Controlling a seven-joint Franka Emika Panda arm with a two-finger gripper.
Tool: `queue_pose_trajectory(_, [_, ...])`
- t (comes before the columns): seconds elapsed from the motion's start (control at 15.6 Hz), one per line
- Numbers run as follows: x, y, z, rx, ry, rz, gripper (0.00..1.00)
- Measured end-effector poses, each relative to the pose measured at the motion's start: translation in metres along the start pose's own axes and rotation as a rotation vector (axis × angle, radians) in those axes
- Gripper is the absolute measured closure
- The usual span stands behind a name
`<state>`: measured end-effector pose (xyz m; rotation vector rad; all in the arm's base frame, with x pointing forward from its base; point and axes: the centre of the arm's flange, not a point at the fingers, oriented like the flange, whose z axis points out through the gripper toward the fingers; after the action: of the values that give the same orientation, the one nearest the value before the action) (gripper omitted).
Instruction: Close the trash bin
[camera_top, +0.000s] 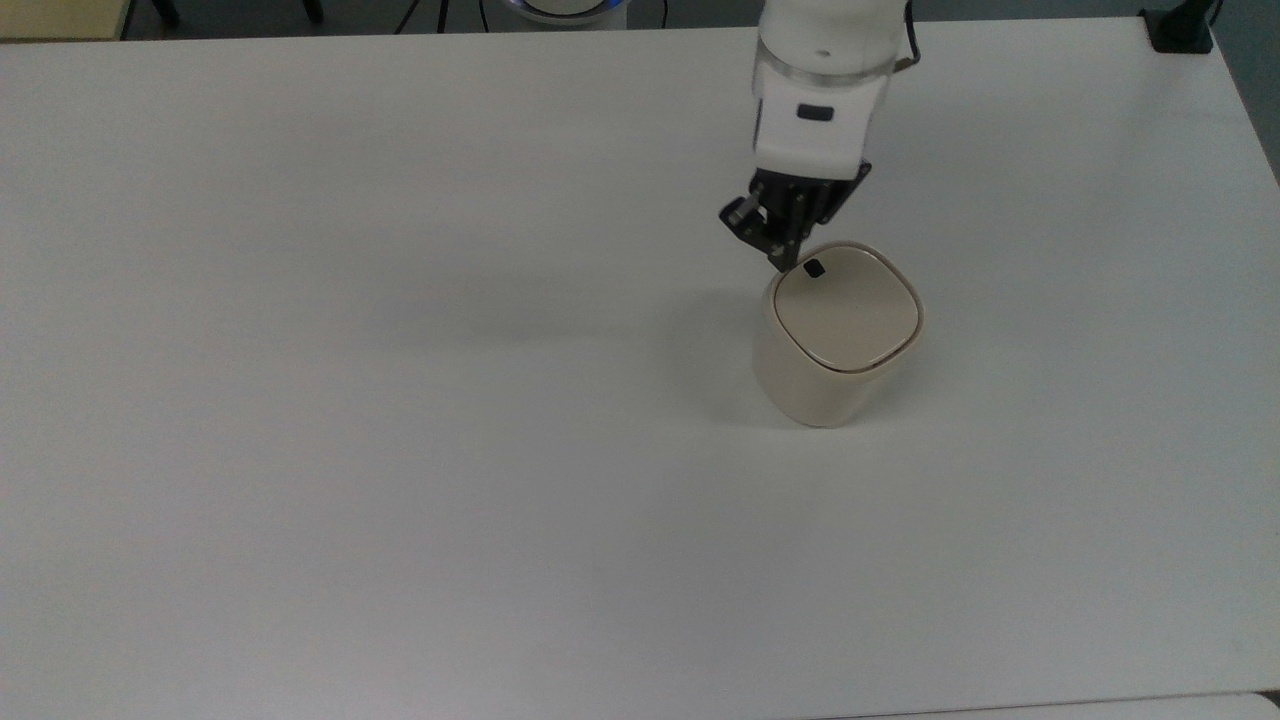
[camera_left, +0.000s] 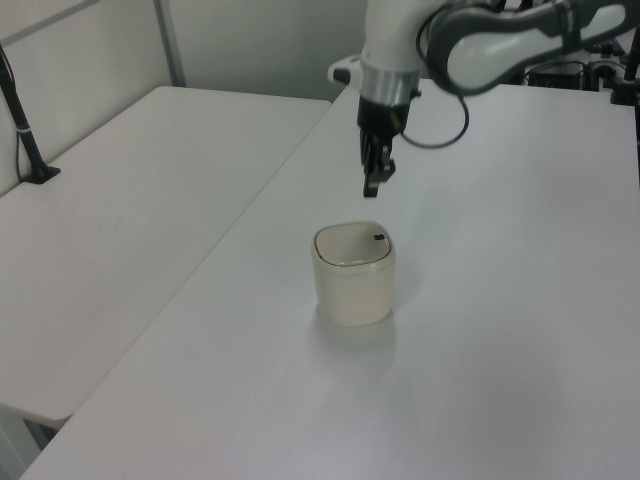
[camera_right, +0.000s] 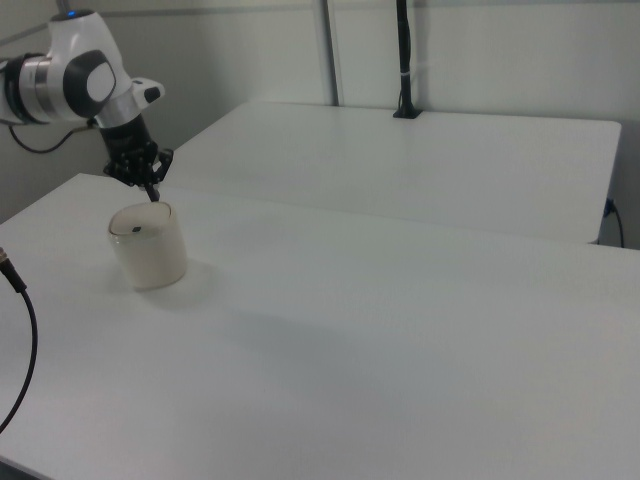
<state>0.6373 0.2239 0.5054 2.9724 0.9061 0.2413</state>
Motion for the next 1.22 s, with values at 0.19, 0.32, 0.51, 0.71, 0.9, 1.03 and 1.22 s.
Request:
queue_pose_trajectory(0.19, [-0.036,0.053,-0.038,0.004,-0.049,0.091,0.99])
queue_pose_trajectory(0.32, [-0.066,0.096,-0.058,0.004,-0.073,0.169,0.99])
queue_pose_trajectory(0.51, [-0.105,0.145,-0.078,0.006,-0.103,0.266,0.99])
queue_pose_trajectory(0.71, [-0.133,0.172,-0.096,-0.008,-0.118,0.375,0.99])
queue_pose_trajectory(0.9, [-0.146,0.181,-0.111,-0.036,-0.113,0.468,0.93])
queue_pose_trajectory(1.03, [-0.15,0.181,-0.115,-0.034,-0.122,0.489,0.74])
queue_pose_trajectory(1.22, [-0.154,0.182,-0.116,-0.03,-0.135,0.5,0.43])
